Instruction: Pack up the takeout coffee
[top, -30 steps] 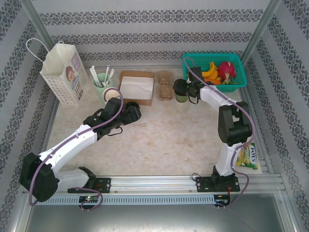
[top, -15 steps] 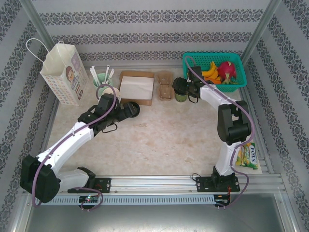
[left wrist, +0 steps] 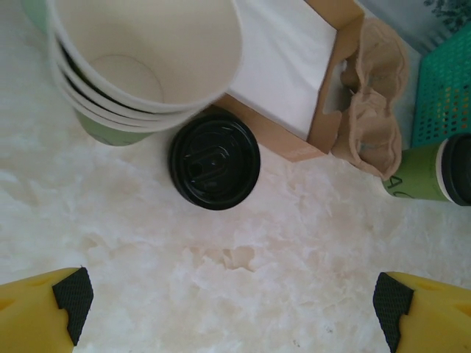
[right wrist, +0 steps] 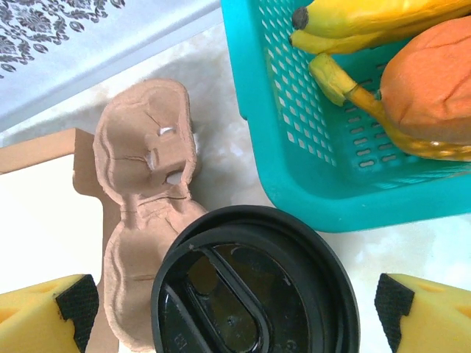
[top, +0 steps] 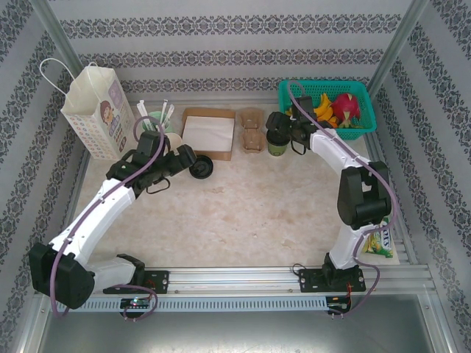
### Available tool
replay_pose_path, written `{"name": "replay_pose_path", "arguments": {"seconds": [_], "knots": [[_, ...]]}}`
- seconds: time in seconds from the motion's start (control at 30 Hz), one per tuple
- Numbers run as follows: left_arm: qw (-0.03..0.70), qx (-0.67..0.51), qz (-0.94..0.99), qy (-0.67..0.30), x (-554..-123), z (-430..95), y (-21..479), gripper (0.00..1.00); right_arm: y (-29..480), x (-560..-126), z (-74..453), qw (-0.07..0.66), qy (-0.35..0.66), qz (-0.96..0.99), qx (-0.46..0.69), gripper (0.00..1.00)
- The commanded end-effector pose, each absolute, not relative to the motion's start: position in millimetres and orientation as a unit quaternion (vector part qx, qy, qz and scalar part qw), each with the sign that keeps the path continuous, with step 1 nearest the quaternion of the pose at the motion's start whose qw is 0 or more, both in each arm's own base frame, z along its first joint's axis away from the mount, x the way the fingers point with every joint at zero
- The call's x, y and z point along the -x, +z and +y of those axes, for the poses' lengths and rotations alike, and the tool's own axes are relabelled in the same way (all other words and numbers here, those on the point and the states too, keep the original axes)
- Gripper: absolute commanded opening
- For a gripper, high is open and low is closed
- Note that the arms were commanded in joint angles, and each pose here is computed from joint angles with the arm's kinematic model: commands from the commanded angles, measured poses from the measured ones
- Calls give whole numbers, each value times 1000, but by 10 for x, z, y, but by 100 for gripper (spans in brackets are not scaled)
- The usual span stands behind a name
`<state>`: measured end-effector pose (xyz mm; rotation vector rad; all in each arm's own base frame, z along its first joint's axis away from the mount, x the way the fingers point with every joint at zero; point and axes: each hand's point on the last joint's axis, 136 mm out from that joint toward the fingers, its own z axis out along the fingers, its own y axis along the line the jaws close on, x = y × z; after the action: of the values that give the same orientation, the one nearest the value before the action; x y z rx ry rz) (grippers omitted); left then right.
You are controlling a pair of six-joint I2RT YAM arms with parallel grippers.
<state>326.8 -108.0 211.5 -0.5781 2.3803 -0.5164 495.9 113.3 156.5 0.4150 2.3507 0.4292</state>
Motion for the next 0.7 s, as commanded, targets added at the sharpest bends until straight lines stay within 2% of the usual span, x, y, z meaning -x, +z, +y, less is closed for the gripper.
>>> {"name": "replay_pose_path", "arguments": {"seconds": [0.0, 0.23, 0.43, 0.57, 0.67], "knots": [[308, 244, 905, -162, -3239, -808, 2243, 99, 1800, -4849, 976, 378, 156, 896, -175, 98], [356, 326, 870, -100, -3450, -165, 2619, 99, 2312, -4455, 771, 443, 142, 865, -188, 98], [380, 446, 810, -33, -3554, 564, 2832, 99, 2346, -4152, 676, 458, 139, 857, -193, 98], [401, 500, 767, -24, -3649, 910, 3094, 100, 2313, -4065, 685, 451, 142, 860, -192, 98], [404, 547, 732, 22, -3621, 1198, 3277, 100, 2280, -4043, 711, 441, 147, 865, -190, 98]]}}
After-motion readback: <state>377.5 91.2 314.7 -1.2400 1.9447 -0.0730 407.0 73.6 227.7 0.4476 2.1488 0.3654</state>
